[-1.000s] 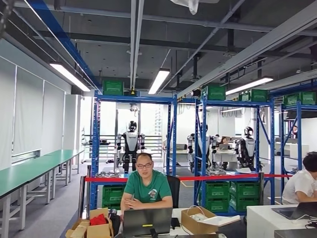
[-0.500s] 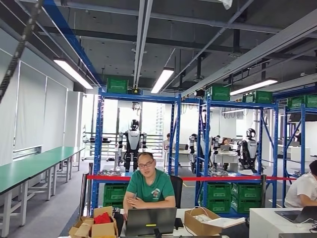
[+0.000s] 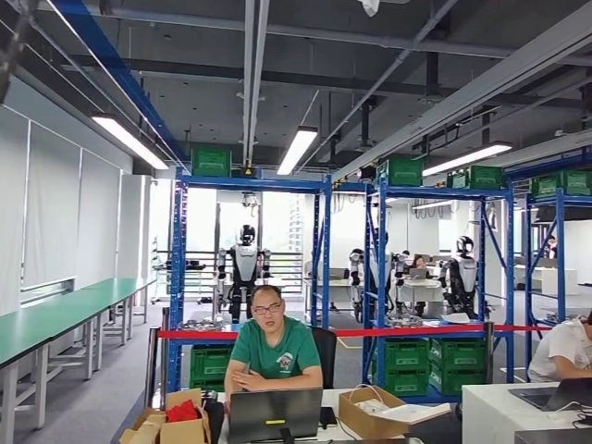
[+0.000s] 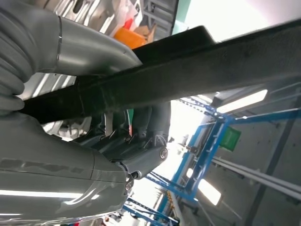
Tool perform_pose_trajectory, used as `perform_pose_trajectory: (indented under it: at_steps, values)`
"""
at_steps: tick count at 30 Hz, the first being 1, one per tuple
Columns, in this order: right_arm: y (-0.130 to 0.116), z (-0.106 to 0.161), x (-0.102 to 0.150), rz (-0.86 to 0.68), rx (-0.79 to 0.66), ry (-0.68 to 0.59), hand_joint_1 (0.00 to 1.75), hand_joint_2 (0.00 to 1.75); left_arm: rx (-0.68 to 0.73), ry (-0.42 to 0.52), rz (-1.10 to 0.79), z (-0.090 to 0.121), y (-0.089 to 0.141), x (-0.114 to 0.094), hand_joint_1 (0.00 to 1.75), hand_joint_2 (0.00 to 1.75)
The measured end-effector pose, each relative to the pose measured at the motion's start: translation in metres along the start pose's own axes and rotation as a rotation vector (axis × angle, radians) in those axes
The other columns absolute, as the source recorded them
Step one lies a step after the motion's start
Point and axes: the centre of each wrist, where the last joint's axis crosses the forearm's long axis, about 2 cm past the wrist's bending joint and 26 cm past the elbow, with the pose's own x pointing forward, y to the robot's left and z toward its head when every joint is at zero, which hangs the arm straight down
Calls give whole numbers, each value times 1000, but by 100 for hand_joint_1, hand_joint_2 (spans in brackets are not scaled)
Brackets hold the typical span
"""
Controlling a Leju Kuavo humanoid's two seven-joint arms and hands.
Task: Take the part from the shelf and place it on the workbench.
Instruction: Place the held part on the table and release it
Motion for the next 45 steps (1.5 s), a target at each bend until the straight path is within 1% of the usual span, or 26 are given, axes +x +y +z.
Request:
perform_pose_trajectory:
  at_steps: [22, 45]
  values:
    - [1, 4, -1, 0, 4, 9, 175, 175, -2, -2, 0, 0, 1, -1, 0, 175]
    - [2, 3, 0, -2, 4, 4, 175, 175, -1, 0, 0, 1, 1, -2, 0, 175]
